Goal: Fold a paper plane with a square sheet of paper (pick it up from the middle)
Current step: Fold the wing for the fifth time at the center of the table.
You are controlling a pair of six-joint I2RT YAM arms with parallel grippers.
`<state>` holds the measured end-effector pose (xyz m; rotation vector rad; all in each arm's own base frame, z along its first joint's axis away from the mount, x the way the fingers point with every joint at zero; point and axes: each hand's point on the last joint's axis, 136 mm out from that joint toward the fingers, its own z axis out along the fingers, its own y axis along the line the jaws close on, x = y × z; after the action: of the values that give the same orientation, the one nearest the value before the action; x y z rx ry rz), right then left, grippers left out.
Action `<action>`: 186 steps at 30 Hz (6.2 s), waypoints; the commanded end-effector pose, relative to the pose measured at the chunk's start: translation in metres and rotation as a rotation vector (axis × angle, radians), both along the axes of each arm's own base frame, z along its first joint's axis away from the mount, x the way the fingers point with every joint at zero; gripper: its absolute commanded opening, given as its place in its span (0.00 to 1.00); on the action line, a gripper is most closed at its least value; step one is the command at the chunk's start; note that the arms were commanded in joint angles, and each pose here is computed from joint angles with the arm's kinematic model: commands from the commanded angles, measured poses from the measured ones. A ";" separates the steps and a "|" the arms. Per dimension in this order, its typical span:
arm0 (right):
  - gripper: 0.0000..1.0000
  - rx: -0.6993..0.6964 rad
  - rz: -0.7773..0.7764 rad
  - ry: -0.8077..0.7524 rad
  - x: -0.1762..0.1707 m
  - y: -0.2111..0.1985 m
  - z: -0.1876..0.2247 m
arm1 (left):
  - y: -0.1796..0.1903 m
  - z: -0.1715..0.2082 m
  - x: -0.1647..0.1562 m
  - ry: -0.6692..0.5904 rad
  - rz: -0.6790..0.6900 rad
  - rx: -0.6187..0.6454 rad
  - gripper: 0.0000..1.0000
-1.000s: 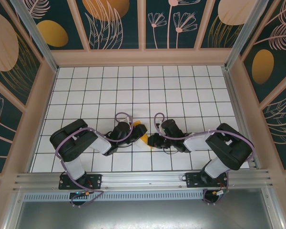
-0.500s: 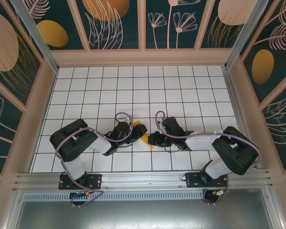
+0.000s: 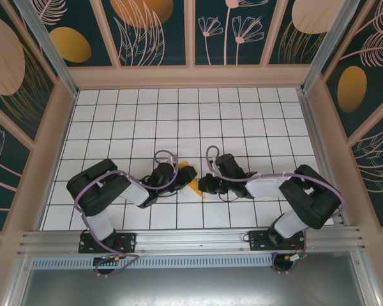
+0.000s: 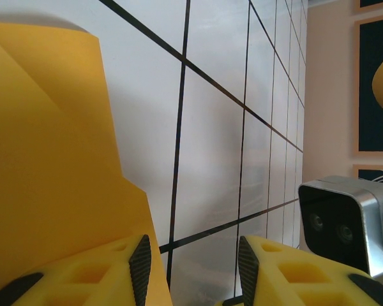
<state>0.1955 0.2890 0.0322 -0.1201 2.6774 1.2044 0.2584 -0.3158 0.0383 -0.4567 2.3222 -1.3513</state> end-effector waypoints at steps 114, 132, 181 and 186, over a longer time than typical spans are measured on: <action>0.06 -0.103 0.025 0.122 -0.053 -0.033 -0.027 | 0.022 -0.047 -0.007 0.130 0.045 0.167 0.40; 0.07 -0.063 0.001 0.015 -0.037 -0.028 0.011 | 0.020 -0.046 -0.007 0.127 0.036 0.165 0.40; 0.09 0.049 0.001 -0.076 -0.016 -0.010 0.040 | 0.019 -0.048 -0.007 0.131 0.030 0.160 0.39; 0.09 0.083 0.030 -0.078 -0.004 0.010 0.042 | 0.018 -0.049 -0.007 0.133 0.028 0.161 0.39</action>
<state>0.1822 0.2867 0.0658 -0.1427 2.6094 1.2561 0.2600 -0.3204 0.0340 -0.4722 2.3676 -1.3295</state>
